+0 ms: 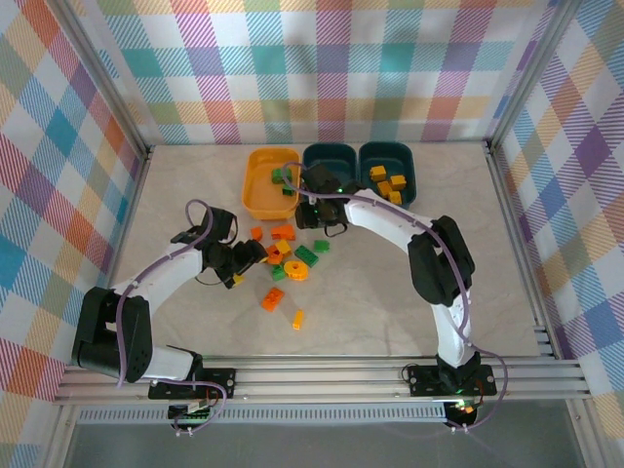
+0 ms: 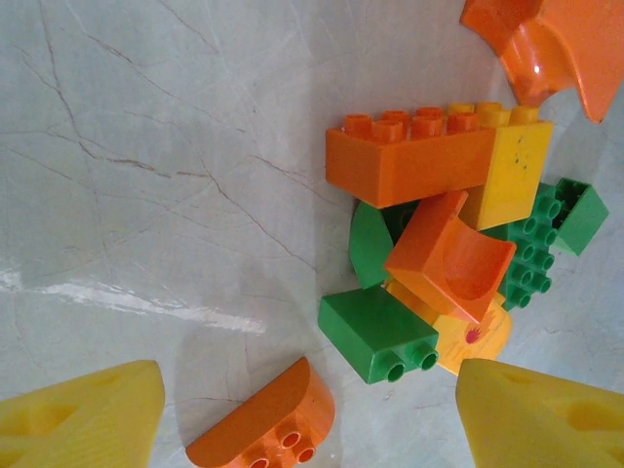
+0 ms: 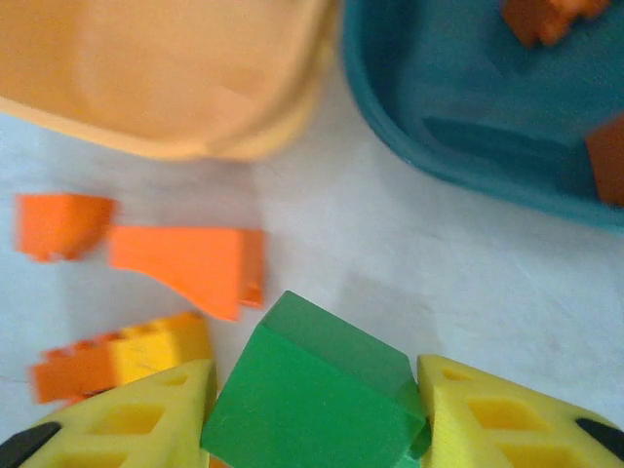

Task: Sort the legos into containers by color

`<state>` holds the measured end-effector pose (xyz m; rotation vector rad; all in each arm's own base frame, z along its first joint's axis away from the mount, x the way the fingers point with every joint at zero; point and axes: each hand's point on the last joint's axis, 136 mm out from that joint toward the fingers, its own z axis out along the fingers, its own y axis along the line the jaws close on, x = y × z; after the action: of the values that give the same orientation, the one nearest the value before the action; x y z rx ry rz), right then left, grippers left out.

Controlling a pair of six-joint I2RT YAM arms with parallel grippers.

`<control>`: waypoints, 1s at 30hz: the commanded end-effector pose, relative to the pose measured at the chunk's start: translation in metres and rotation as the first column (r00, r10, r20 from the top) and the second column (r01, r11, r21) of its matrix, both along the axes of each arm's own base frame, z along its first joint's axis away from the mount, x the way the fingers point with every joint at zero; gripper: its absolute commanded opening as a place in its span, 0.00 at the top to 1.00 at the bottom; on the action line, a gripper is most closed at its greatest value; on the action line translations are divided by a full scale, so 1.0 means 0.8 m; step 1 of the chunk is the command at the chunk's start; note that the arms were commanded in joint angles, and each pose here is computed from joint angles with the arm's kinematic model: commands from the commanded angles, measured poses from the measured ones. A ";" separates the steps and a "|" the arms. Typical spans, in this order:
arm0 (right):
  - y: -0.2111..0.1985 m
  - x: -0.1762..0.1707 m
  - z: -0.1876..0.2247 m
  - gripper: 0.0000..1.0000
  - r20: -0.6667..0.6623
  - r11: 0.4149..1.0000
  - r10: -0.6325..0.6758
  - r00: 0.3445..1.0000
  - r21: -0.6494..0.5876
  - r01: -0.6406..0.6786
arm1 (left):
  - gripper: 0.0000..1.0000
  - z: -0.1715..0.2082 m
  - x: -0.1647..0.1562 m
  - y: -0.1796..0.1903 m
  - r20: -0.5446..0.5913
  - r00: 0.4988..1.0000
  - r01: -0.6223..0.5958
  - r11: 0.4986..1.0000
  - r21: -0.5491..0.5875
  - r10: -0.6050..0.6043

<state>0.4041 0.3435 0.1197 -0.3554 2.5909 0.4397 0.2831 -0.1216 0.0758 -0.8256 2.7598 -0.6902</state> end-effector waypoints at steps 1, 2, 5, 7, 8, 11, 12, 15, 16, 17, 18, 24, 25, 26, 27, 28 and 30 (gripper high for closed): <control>0.033 0.025 0.021 0.58 0.044 0.997 0.039 0.998 0.071 -0.042 | 0.21 0.022 0.009 0.021 0.028 0.999 -0.040 0.999 -0.020 0.041; 0.041 0.033 0.021 0.58 0.052 0.996 0.047 0.998 0.079 -0.051 | 0.21 0.023 0.009 0.026 0.024 0.998 -0.052 0.998 -0.026 0.053; 0.064 0.060 0.022 0.58 0.082 0.993 0.058 0.995 0.096 -0.066 | 0.21 0.022 0.000 0.037 0.002 0.997 -0.071 0.997 -0.025 0.071; 0.078 0.075 0.022 0.58 0.098 0.992 0.069 0.993 0.098 -0.079 | 0.21 0.023 -0.006 0.039 0.002 0.998 -0.069 0.997 -0.025 0.069; 0.083 0.079 0.019 0.57 0.097 0.992 0.073 0.993 0.100 -0.083 | 0.20 0.024 -0.009 0.039 0.001 0.998 -0.069 0.997 -0.025 0.069; 0.094 0.094 0.011 0.57 0.085 0.992 0.079 0.993 0.089 -0.087 | 0.20 0.025 -0.015 0.040 0.003 0.998 -0.065 0.998 -0.025 0.065; 0.096 0.096 0.007 0.56 0.077 0.993 0.081 0.994 0.085 -0.088 | 0.20 0.025 -0.017 0.040 0.002 0.998 -0.063 0.998 -0.024 0.063; 0.102 0.100 0.000 0.53 0.065 0.992 0.089 0.994 0.082 -0.095 | 0.20 0.027 -0.017 0.040 0.008 0.998 -0.062 0.998 -0.026 0.062; 0.103 0.101 0.001 0.50 0.066 0.992 0.092 0.994 0.084 -0.097 | 0.20 0.027 -0.016 0.040 0.009 0.998 -0.063 0.998 -0.027 0.063; 0.104 0.101 0.003 0.45 0.068 0.991 0.093 0.993 0.087 -0.099 | 0.20 0.026 -0.016 0.039 0.008 0.998 -0.060 0.998 -0.029 0.061; 0.104 0.101 0.008 0.42 0.073 0.991 0.095 0.993 0.089 -0.102 | 0.20 0.027 -0.015 0.039 0.010 0.998 -0.063 0.997 -0.033 0.063; 0.097 0.091 0.078 0.38 0.165 0.985 0.114 0.980 0.107 -0.132 | 0.19 0.034 -0.001 0.032 0.033 0.997 -0.060 0.996 -0.063 0.063; 0.094 0.086 0.089 0.38 0.178 0.985 0.116 0.977 0.108 -0.137 | 0.19 0.036 0.003 0.031 0.042 0.997 -0.060 0.996 -0.067 0.063; 0.091 0.081 0.097 0.38 0.187 0.984 0.118 0.975 0.109 -0.140 | 0.19 0.037 0.005 0.030 0.046 0.997 -0.059 0.996 -0.069 0.062; 0.087 0.072 0.102 0.38 0.192 0.984 0.123 0.974 0.107 -0.145 | 0.19 0.037 0.007 0.028 0.051 0.997 -0.055 0.996 -0.070 0.059; 0.083 0.061 0.103 0.39 0.192 0.983 0.128 0.973 0.103 -0.150 | 0.20 0.037 0.008 0.025 0.057 0.997 -0.048 0.997 -0.068 0.052; 0.073 0.035 0.094 0.41 0.168 0.984 0.132 0.977 0.097 -0.149 | 0.20 0.037 0.009 0.021 0.063 0.997 -0.033 0.998 -0.049 0.036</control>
<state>0.4526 0.4017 0.1534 -0.4900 2.4747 0.5328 0.2829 -0.0976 0.0980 -0.8863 2.6894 -0.7498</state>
